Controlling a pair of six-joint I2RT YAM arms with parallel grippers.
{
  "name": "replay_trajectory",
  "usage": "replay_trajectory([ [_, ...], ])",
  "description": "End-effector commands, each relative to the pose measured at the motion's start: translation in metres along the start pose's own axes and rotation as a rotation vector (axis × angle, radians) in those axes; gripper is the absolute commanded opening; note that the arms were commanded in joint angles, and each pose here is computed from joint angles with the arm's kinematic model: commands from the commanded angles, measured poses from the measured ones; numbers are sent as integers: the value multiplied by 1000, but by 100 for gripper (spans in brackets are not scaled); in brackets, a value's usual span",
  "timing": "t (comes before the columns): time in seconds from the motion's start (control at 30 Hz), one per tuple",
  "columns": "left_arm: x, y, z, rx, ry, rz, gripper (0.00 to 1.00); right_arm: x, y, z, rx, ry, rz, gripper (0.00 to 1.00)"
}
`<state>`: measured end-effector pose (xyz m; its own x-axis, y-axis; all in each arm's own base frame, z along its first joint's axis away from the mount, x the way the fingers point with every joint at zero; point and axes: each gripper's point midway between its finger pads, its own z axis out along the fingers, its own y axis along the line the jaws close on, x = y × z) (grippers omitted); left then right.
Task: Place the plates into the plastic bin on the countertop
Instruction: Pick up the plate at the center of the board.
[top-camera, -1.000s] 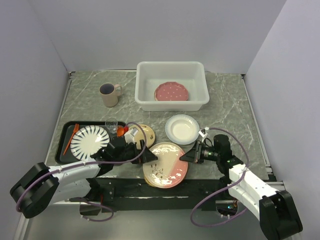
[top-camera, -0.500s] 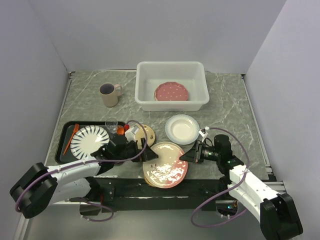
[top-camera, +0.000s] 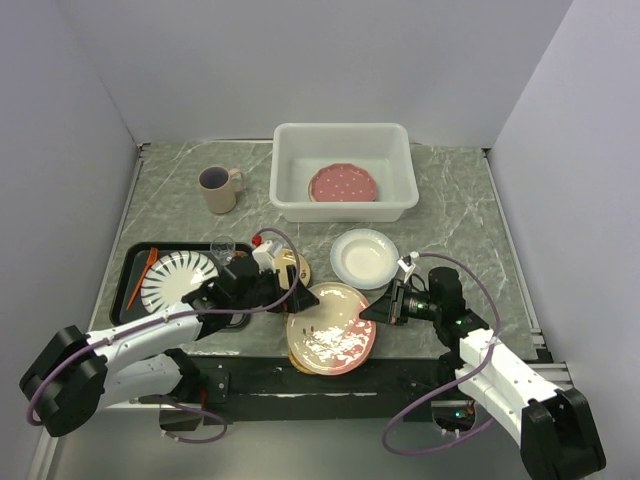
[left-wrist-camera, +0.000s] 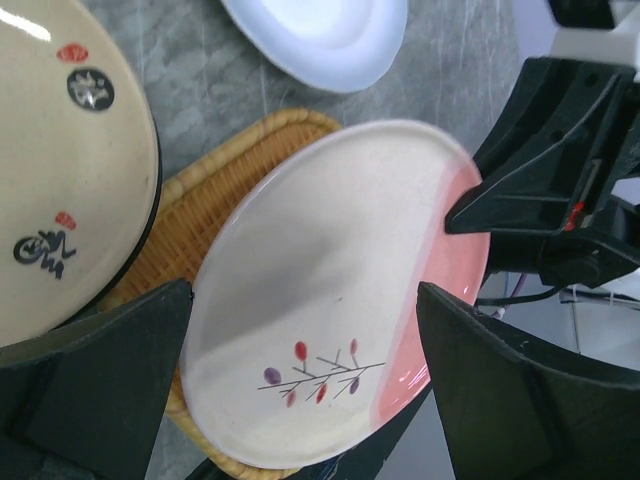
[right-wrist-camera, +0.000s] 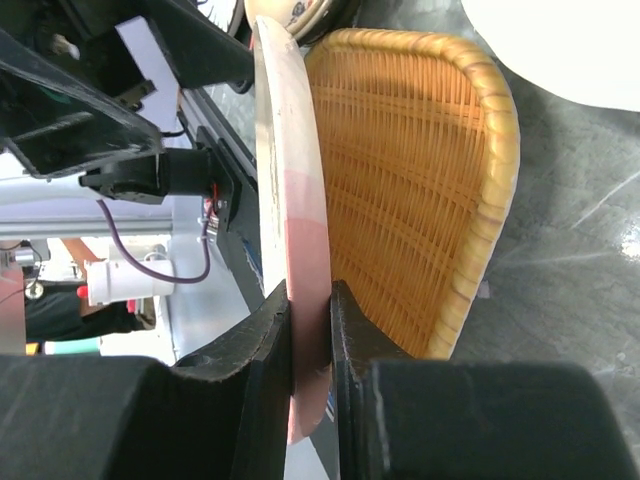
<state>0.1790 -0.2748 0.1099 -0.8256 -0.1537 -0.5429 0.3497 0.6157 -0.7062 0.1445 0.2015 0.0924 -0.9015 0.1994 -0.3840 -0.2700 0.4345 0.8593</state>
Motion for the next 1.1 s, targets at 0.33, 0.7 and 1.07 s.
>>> replay_trajectory([
  [0.33, -59, -26, -15, -41, -172, 94, 99, -26, 44, -6, -99, -36, -100, 0],
  [0.7, -94, 24, -57, -400, -368, 43, 99, -28, 47, -6, -108, -44, -103, 0],
  [1.07, -88, 34, -50, -420, -356, 48, 99, -36, 51, -5, -104, -54, -110, 0],
])
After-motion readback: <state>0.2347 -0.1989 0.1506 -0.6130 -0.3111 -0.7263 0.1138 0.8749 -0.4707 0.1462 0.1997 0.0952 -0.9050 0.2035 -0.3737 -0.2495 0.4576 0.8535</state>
